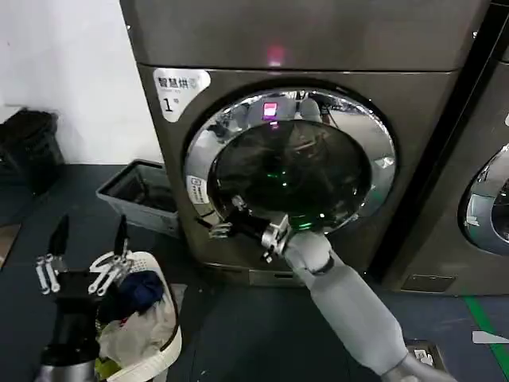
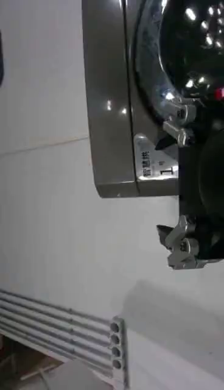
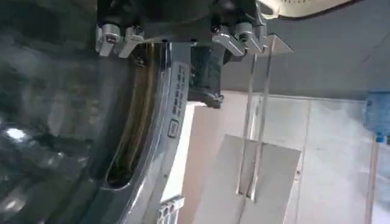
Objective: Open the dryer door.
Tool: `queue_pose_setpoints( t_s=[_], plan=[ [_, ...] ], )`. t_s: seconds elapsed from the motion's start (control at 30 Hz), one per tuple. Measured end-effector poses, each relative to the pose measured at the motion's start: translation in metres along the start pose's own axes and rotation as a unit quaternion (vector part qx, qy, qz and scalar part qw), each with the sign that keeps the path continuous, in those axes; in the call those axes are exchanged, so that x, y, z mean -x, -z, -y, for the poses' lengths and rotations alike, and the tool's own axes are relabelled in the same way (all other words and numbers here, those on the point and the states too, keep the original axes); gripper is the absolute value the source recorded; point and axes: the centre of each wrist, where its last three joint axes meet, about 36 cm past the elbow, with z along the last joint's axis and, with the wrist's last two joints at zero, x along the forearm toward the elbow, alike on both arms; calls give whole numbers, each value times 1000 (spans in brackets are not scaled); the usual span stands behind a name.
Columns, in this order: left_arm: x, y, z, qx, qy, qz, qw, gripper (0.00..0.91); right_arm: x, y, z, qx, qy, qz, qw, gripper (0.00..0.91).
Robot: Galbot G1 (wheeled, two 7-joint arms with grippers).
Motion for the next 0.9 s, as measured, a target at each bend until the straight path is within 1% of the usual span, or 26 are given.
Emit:
queue_pose_setpoints(
  t_s=[0.13, 0.37, 0.5, 0.6, 0.77, 0.9],
  plan=[
    [1, -3, -1, -1, -3, -13, 1000, 907, 0, 2, -3, 4, 22, 4, 1000, 907],
    [7, -7, -13, -21, 11, -47, 999, 907, -14, 1, -2, 0, 83, -12, 996, 907],
    [13, -13, -27, -31, 12, -64, 997, 907, -27, 2, -2, 4, 115, -20, 993, 907],
    [19, -20, -38, -37, -4, -70, 997, 907, -38, 5, -3, 10, 139, -18, 990, 907],
    [33, -32, -60, -48, -11, -102, 994, 907, -56, 10, -3, 24, 171, -12, 985, 907],
    [46, -42, -76, -55, -29, -115, 991, 907, -70, 14, -7, 25, 194, -13, 981, 907]
  ],
)
